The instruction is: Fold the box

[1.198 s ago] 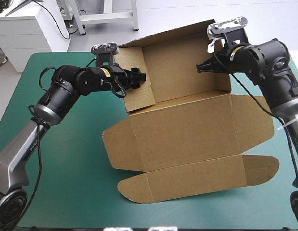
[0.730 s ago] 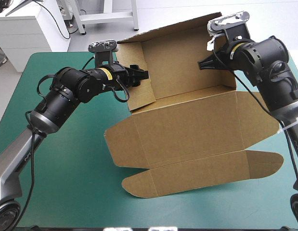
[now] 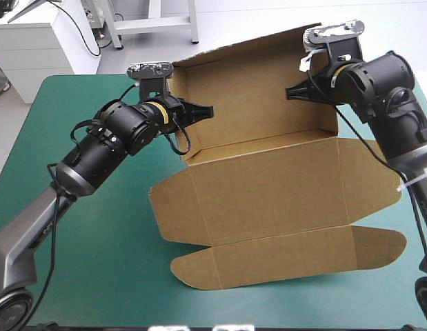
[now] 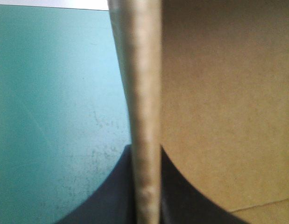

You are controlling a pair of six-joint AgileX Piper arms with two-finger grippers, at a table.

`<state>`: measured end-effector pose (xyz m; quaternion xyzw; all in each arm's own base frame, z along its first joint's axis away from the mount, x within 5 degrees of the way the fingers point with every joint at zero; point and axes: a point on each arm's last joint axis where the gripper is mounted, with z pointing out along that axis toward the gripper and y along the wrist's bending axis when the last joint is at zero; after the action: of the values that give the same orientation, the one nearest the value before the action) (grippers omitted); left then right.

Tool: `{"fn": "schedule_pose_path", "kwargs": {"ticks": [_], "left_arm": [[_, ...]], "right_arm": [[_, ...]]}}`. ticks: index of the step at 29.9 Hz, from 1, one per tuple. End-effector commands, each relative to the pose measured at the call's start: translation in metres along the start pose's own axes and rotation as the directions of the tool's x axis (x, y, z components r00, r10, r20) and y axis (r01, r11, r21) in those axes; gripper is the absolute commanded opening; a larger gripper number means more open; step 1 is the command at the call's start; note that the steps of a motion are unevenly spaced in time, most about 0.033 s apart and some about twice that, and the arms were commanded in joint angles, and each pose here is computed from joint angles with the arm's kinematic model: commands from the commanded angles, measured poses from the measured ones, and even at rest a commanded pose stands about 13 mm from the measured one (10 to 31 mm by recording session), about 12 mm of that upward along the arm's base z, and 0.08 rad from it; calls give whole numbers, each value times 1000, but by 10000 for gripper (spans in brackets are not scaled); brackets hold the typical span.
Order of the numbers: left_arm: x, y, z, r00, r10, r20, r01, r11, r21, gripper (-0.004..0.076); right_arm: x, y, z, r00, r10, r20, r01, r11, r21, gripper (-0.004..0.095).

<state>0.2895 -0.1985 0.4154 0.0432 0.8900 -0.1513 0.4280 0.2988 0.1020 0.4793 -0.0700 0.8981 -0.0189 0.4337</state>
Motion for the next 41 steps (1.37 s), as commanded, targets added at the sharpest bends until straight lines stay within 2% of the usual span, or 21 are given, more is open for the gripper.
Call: {"fn": "schedule_pose_path", "kwargs": {"ticks": [1, 4, 8, 11, 14, 17, 27, 37, 40, 41], "left_arm": [[-16, -10, -10, 998, 13, 56, -15, 999, 29, -8], [-18, -5, 9, 999, 31, -16, -32, 999, -34, -8], [-16, 6, 40, 985, 43, -167, -63, 991, -117, -8], [-10, 14, 65, 954, 47, -297, -85, 990, -116, -8], [-3, 23, 84, 910, 40, -414, -104, 985, -134, -8], [7, 29, 104, 879, 18, -476, -107, 981, -161, -8], [27, 29, 137, 830, 28, -557, -125, 983, -137, -8], [26, 33, 138, 835, 47, -548, -163, 973, -165, -5], [27, 33, 138, 824, 98, -558, -204, 970, -131, 44], [27, 33, 138, 819, 121, -561, -223, 968, -118, 89]], "right_arm": [[-5, 2, 6, 999, 31, 12, -31, 999, -17, -15], [5, 13, 43, 991, 19, -130, -21, 1000, -14, -15], [15, 31, 81, 973, -13, -232, -7, 996, -85, -16], [25, 39, 105, 948, -30, -317, -11, 992, -128, -16], [33, 45, 122, 928, -17, -372, -50, 984, -170, -16], [40, 47, 132, 916, -22, -402, -50, 984, -168, -16], [78, 39, 165, 856, 34, -516, -153, 970, -190, -21], [87, 39, 172, 851, 26, -524, -151, 969, -197, -9], [87, 37, 172, 851, 22, -525, -148, 969, -198, 65], [87, 36, 172, 849, 22, -528, -145, 970, -194, 115]]}}
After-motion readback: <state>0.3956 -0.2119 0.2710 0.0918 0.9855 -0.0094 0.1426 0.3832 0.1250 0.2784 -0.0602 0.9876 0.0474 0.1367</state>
